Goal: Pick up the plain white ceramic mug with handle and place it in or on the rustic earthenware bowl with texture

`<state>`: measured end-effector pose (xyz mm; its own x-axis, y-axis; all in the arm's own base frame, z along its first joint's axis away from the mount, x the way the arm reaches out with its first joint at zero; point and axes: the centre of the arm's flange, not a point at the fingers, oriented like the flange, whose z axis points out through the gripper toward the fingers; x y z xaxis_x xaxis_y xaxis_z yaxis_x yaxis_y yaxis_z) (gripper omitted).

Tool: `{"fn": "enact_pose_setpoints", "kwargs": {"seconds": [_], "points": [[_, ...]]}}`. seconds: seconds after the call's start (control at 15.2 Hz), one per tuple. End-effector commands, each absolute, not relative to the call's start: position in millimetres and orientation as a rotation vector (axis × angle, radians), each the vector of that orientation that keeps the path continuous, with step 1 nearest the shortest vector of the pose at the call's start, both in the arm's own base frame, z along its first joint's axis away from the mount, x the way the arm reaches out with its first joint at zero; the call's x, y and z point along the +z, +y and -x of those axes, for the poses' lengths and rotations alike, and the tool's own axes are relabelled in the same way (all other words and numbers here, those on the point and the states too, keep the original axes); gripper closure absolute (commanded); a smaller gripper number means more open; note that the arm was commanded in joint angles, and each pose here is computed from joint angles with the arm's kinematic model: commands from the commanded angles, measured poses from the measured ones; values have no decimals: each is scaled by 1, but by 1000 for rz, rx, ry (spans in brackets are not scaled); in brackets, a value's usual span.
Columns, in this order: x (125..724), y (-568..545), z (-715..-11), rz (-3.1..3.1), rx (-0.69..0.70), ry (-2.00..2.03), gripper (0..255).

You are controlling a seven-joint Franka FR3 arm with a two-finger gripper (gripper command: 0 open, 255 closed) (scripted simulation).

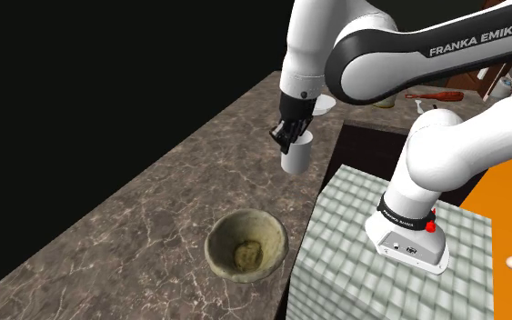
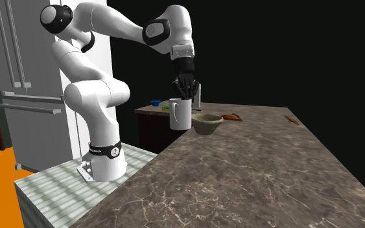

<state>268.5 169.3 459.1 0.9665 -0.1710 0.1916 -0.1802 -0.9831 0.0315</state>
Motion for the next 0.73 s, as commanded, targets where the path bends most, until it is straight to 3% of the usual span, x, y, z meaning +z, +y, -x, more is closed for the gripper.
{"fn": "enact_pose_setpoints", "kwargs": {"seconds": [0.0, 0.66], "points": [[469, 169, -269, -3067, 292, -274, 255], [522, 169, -269, -3067, 292, -274, 255]]}}
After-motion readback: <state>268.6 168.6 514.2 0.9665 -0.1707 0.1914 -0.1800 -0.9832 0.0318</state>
